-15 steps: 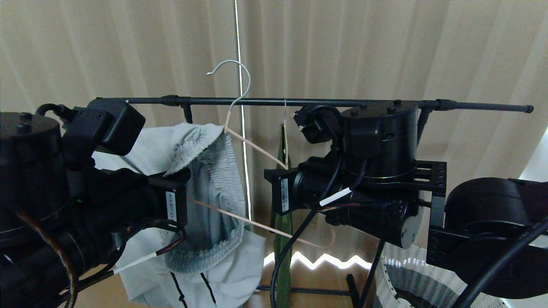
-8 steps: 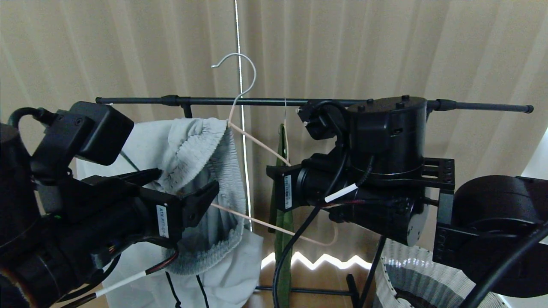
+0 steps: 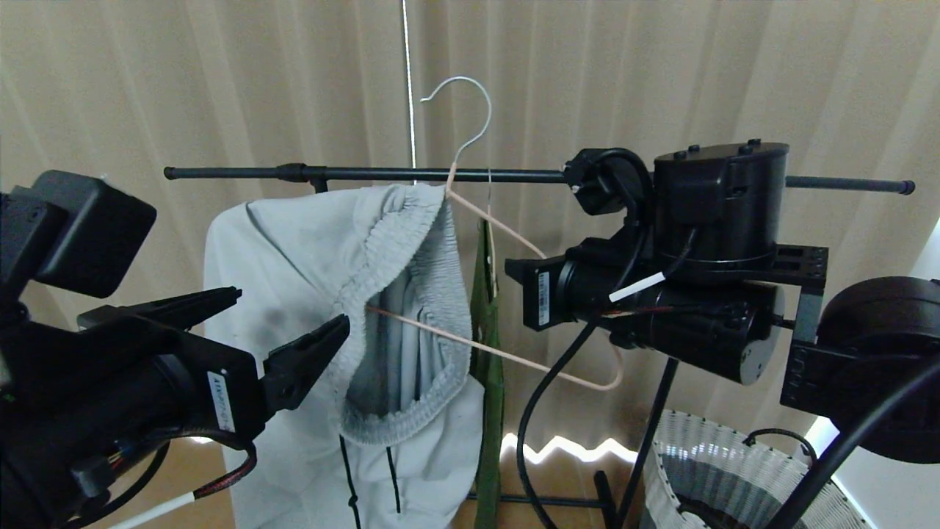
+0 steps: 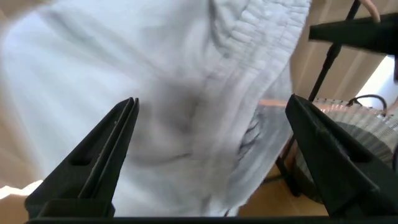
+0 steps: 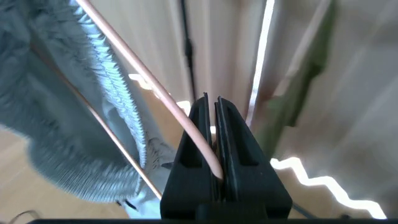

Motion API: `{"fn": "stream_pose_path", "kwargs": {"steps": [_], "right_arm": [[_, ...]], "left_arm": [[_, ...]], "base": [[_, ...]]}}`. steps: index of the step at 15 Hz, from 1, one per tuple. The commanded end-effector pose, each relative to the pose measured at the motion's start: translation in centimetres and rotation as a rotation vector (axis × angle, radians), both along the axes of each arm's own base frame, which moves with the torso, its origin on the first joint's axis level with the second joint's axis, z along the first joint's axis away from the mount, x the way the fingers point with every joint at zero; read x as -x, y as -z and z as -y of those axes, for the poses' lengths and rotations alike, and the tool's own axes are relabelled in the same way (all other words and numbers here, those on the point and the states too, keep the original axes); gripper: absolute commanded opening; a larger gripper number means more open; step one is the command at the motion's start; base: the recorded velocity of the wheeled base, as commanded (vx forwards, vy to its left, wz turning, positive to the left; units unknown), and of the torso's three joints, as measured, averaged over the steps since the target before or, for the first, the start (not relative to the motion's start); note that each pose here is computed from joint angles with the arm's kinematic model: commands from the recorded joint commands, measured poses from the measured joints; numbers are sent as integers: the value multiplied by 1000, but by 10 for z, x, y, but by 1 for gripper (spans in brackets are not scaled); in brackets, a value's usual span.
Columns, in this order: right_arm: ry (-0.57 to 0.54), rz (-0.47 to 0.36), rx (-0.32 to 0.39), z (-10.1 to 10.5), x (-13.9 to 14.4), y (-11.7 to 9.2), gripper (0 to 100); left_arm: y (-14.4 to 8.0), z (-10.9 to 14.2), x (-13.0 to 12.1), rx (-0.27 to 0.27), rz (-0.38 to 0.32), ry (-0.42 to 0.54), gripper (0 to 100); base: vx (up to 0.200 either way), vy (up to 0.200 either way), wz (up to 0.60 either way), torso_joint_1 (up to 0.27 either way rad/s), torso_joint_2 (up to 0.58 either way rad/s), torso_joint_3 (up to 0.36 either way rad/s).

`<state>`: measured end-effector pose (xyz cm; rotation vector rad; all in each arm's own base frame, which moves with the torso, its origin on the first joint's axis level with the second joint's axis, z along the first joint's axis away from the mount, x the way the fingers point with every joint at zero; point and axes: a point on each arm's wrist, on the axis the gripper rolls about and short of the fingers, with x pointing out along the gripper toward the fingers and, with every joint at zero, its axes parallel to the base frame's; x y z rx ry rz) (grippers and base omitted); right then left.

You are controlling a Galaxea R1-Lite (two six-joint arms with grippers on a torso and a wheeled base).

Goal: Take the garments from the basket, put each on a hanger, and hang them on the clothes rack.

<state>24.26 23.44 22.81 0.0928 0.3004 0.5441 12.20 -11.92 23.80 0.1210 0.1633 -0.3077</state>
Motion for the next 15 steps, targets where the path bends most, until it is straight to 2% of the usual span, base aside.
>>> {"fn": "stream_pose_path", "kwargs": {"steps": [1, 4, 6, 8, 10, 11, 12, 14, 15], "right_arm": [[42, 16, 6, 18, -4, -6, 0], [55, 26, 57, 39, 1, -4, 0], [29, 8, 76, 50, 10, 3, 0], [-13, -2, 70, 56, 19, 5, 0], [-28, 1, 75, 58, 22, 4, 0], [-34, 13, 85, 59, 24, 3, 0], [-36, 11, 93, 60, 24, 4, 0], [-42, 5, 103, 59, 24, 7, 0], [-44, 7, 111, 58, 23, 9, 0]], "left_arm": [[0, -6, 5, -4, 14, 3, 100], [-3, -10, 1, -68, 42, -20, 100], [-5, -15, -2, -162, 75, -37, 100], [-8, -12, -4, -194, 95, -28, 100], [-10, -11, -6, -196, 96, 2, 100], [-14, -11, -10, -200, 110, 73, 100], [-21, -16, -15, -236, 148, 143, 100], [-26, -27, -30, -361, 205, 197, 100], [-27, -29, -37, -404, 226, 238, 100]], "base": [[0, 0, 0, 0, 0, 0], [0, 0, 0, 0, 0, 0], [0, 0, 0, 0, 0, 0], [0, 0, 0, 0, 0, 0], [0, 0, 0, 0, 0, 0], [0, 0, 0, 0, 0, 0], [0, 0, 0, 0, 0, 0], [0, 0, 0, 0, 0, 0], [0, 0, 0, 0, 0, 0]]}}
